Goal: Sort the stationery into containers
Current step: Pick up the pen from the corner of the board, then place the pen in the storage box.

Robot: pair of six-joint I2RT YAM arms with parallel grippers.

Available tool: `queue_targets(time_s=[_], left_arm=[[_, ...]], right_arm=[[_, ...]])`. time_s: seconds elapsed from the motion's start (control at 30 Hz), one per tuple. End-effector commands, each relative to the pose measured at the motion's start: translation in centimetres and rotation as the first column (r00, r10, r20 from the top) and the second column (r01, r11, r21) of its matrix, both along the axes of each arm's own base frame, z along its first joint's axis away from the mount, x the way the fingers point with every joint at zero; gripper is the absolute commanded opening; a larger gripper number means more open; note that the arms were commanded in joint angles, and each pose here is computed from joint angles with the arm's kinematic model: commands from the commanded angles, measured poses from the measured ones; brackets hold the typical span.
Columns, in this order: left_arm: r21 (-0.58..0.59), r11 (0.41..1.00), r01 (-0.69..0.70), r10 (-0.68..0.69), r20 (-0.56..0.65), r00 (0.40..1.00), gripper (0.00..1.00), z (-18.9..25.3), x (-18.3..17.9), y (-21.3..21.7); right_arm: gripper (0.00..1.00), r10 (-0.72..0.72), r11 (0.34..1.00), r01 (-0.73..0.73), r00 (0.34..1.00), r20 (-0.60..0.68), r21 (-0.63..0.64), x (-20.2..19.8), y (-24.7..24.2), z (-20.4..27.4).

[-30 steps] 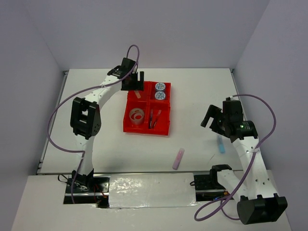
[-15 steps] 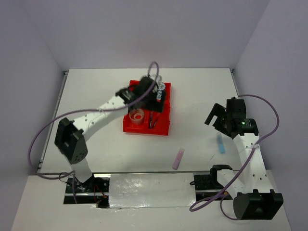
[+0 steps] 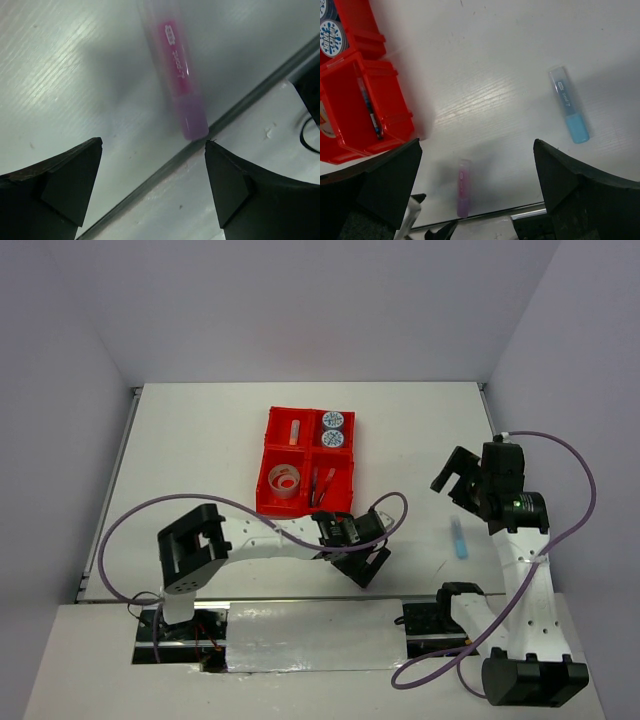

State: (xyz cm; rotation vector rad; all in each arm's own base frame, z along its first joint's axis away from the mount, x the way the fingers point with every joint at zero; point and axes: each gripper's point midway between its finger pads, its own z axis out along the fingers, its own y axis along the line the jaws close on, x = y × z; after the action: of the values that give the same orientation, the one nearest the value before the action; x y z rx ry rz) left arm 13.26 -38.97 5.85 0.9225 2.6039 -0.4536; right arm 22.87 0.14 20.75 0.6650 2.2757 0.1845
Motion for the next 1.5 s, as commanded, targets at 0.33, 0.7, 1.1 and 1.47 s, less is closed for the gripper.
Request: queue_targets(time_s=[0.33,0.7,1.1,1.47], left_arm=[[-0.032,0.999,-0.025,0.024,-0.008,1.000,0.87,-2.1,1.2,-5.4],[0.101,0.991,-0.083,0.087,-0.031,0.996,0.00,-5.7,0.9,-1.8],[-0.188,0.950,-0.251,0.289,0.213,0.933,0.00,13.4,13.1,5.1],[-0.180,0.867,-0.465,0.499,0.354,0.791,0.00,18.4,29.5,16.3]], right_arm=[[1.00,0.065,0.997,-0.067,0.995,0.078,0.028,0.7,1.1,1.9],[1.00,0.041,0.999,-0.044,0.991,0.127,0.015,1.4,0.7,4.1],[1.00,0.036,0.999,-0.040,0.984,0.174,0.018,2.5,0.7,6.1],[1.00,0.100,0.992,-0.112,0.979,0.177,0.059,3.4,2.0,4.9]])
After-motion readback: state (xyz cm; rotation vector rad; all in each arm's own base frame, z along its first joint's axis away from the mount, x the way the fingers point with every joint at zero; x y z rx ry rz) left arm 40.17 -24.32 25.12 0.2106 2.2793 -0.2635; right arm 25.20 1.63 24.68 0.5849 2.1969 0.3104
